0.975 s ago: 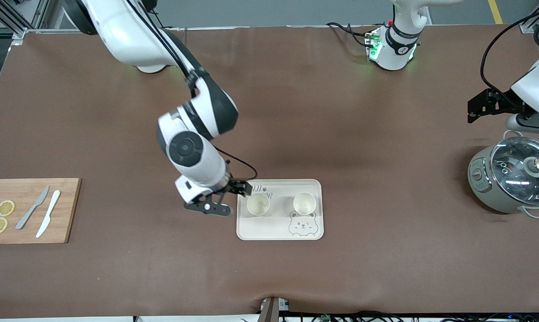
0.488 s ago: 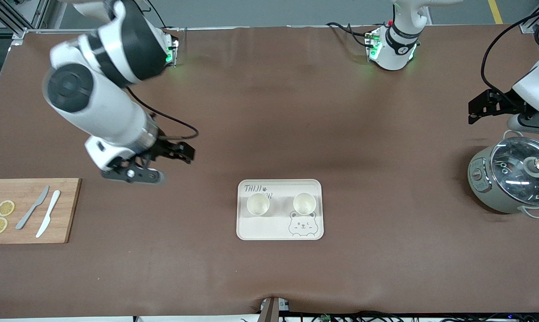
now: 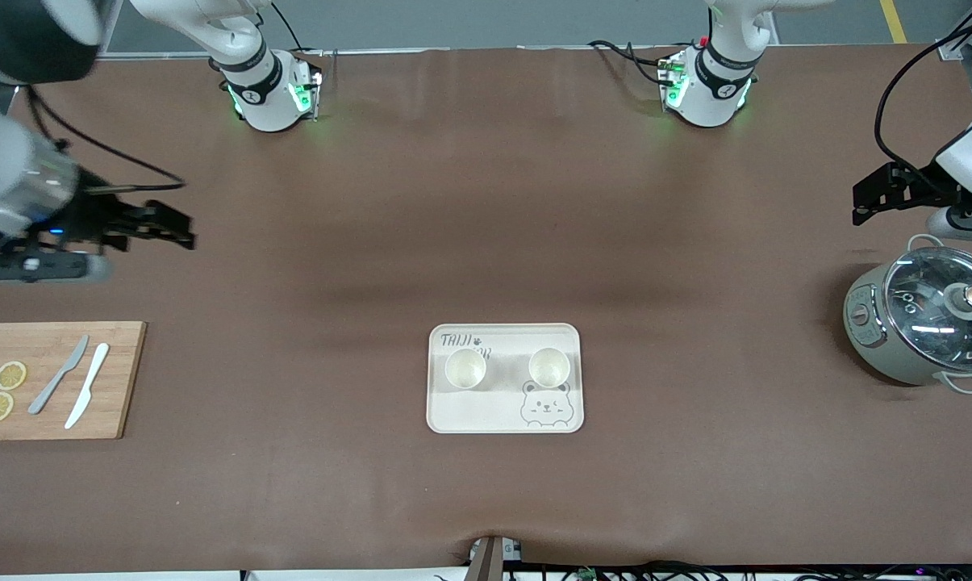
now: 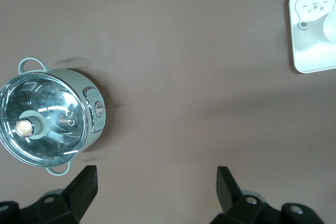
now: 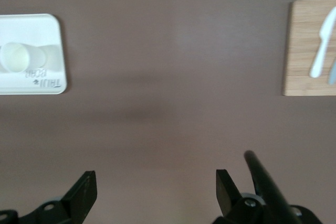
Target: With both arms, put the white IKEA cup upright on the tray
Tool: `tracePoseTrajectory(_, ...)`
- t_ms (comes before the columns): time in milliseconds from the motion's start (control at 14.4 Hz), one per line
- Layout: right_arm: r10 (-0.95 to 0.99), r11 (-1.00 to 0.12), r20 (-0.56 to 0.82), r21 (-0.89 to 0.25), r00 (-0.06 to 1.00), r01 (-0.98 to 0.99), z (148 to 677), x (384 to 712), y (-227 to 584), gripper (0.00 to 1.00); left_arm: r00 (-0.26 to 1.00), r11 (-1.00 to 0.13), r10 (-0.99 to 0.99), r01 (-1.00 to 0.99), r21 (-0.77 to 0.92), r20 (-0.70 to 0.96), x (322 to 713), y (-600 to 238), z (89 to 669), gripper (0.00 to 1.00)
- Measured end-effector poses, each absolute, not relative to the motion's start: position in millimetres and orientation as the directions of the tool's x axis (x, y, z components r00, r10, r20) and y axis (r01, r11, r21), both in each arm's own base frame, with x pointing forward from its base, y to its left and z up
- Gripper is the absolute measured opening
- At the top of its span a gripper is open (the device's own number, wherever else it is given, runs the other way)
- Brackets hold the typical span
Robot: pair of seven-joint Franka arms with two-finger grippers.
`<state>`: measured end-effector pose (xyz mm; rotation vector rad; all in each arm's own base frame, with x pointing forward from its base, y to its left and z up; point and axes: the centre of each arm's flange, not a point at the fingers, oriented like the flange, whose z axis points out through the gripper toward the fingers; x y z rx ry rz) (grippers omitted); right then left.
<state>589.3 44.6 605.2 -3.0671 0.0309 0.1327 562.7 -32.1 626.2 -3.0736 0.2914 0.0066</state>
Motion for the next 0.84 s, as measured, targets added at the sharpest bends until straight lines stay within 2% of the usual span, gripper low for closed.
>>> tracePoseTrajectory(348, -0.061, -0.997, -0.065, -0.033, 0.996, -0.063, 595.9, 593.3, -44.9, 1.00, 0.982, -0.981, -0.189, -0.189, -0.044, -0.005, 562.9, -33.5, 626.4, 1.00)
tracePoseTrajectory(836, -0.051, -0.998, -0.058, -0.026, 0.997, -0.053, 568.5, 599.2, -44.5, 1.00, 0.979, -0.980, -0.199, -0.199, 0.010, 0.040, 566.5, -40.1, 629.7, 1.00)
